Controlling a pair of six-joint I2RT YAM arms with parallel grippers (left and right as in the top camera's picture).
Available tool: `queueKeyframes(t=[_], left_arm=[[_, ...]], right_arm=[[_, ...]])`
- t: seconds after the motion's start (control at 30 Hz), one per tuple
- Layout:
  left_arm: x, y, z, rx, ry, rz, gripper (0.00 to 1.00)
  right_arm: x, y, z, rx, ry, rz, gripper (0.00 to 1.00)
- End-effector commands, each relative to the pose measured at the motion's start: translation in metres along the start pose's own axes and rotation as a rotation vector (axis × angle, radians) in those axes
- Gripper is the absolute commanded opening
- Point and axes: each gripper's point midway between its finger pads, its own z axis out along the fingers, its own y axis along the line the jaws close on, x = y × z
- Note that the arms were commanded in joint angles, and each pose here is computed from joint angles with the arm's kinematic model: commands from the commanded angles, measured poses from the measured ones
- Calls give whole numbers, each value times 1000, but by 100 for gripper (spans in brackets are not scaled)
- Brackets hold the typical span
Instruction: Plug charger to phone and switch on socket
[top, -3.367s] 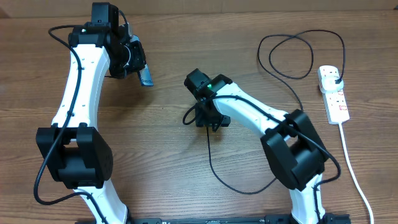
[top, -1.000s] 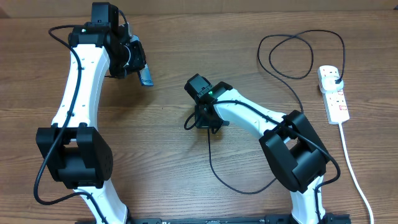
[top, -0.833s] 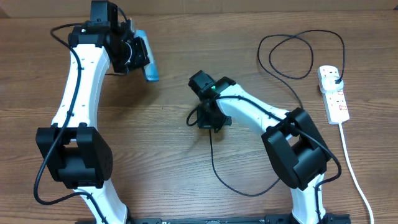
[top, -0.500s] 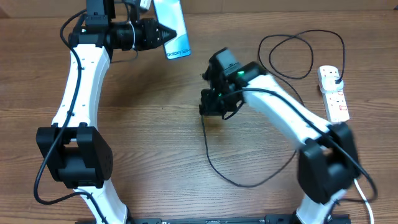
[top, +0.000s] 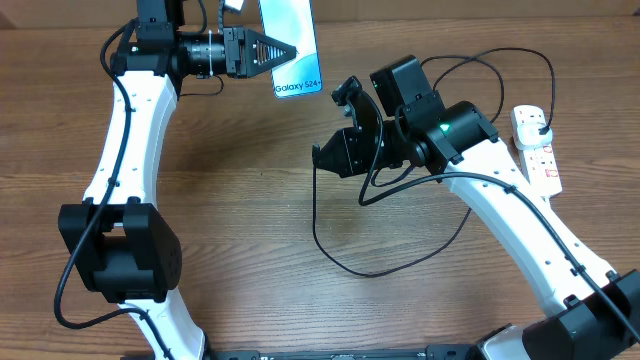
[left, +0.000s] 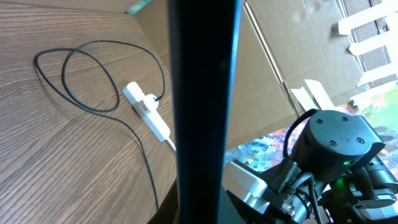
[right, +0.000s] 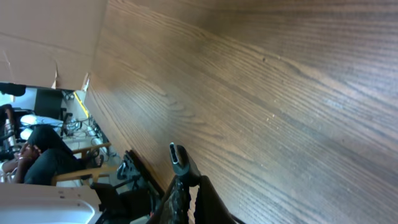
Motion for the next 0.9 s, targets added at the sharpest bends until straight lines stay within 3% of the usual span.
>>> queueKeyframes(t=[0.0,0.13,0.37,0.43,0.47,0.53,0.57,0.87], left_arm=[[-5,-14,-6,29,-5,35,4],[-8,2,-7,-67,-29,13,4],[-4,24,-9,-185,-45,-62,4],[-4,26,-10,-196,-47,-65,4],[-5,30,-10,-219,-53,-65,4],[-6,34,-12,-246,-59,-66,4],[-6,38,-12,-265,-63,-75,4],[-3,39,-13,-271,-57,-95,4]], right_arm=[[-1,8,-12,6,-16,-21,4],[51,-25,9,184,150,-39,4],[146,-88,62,263,343,100,4],[151,-91,63,267,353,107,14],[148,-89,65,264,341,109,40],[143,-89,68,272,315,120,69],[140,-91,71,293,299,106,75],[186,-127,123,568,479,-48,73]])
